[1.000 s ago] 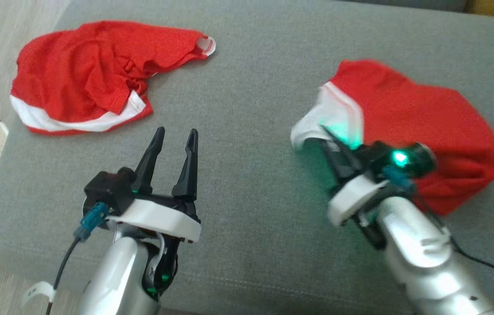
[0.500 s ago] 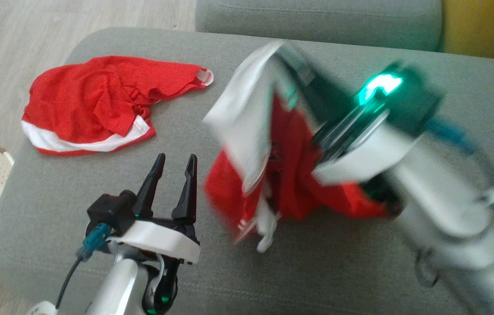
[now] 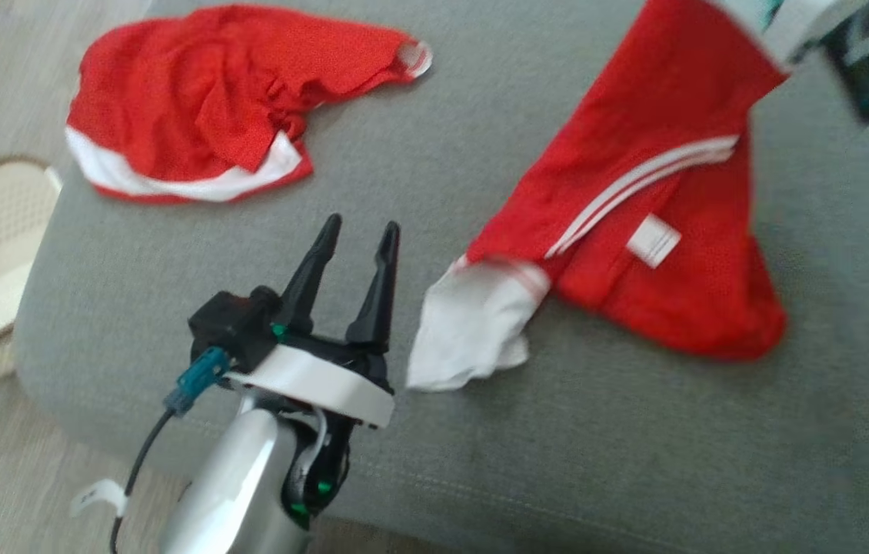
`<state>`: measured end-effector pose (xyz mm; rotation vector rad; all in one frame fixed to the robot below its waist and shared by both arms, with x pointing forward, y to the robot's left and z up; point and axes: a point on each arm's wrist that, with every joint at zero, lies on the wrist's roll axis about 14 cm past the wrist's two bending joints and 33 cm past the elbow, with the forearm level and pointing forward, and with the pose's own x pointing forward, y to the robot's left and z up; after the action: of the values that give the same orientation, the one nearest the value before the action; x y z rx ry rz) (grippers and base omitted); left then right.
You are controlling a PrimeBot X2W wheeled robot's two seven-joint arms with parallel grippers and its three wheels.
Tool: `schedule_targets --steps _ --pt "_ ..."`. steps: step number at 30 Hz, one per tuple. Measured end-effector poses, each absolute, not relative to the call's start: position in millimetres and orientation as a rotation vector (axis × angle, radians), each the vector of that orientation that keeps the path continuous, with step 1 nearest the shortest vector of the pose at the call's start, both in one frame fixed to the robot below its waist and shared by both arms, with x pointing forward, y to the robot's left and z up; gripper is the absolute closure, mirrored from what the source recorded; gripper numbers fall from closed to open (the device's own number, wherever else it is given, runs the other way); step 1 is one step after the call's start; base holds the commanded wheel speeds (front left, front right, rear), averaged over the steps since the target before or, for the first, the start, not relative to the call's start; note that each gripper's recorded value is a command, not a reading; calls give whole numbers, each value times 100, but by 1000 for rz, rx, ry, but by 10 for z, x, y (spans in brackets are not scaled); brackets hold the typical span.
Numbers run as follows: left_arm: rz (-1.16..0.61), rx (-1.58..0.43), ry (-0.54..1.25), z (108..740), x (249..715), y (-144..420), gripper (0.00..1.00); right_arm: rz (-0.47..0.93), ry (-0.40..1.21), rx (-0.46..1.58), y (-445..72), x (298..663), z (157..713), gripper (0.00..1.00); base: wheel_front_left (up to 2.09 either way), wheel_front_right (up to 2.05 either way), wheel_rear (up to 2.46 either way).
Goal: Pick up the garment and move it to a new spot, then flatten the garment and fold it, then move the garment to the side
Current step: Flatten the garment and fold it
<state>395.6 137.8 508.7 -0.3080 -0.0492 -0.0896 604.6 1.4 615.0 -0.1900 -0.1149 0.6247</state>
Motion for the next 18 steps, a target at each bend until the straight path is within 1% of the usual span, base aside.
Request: schedule_targets --steps 4,7,9,11,14,18 --pt "-71 -316 -13 4972 3996 1399 0 543 -39 -302 -155 6480 5931 0 0 0 0" --pt "-52 -318 8 4901 4018 1434 0 528 42 -326 -156 6610 5631 0 0 0 0" --pt "-43 -314 16 4871 4038 1452 0 540 93 -323 -92 6587 5407 0 0 0 0" --pt "-49 -316 17 4867 4049 1431 0 556 102 -317 -37 6515 5310 0 0 0 0" --pt "-57 -319 9 4898 4061 1404 0 552 75 -286 -54 6462 5348 0 0 0 0" --pt "-63 -326 -19 4985 4102 1388 0 514 25 -219 -217 6370 5479 0 0 0 0"
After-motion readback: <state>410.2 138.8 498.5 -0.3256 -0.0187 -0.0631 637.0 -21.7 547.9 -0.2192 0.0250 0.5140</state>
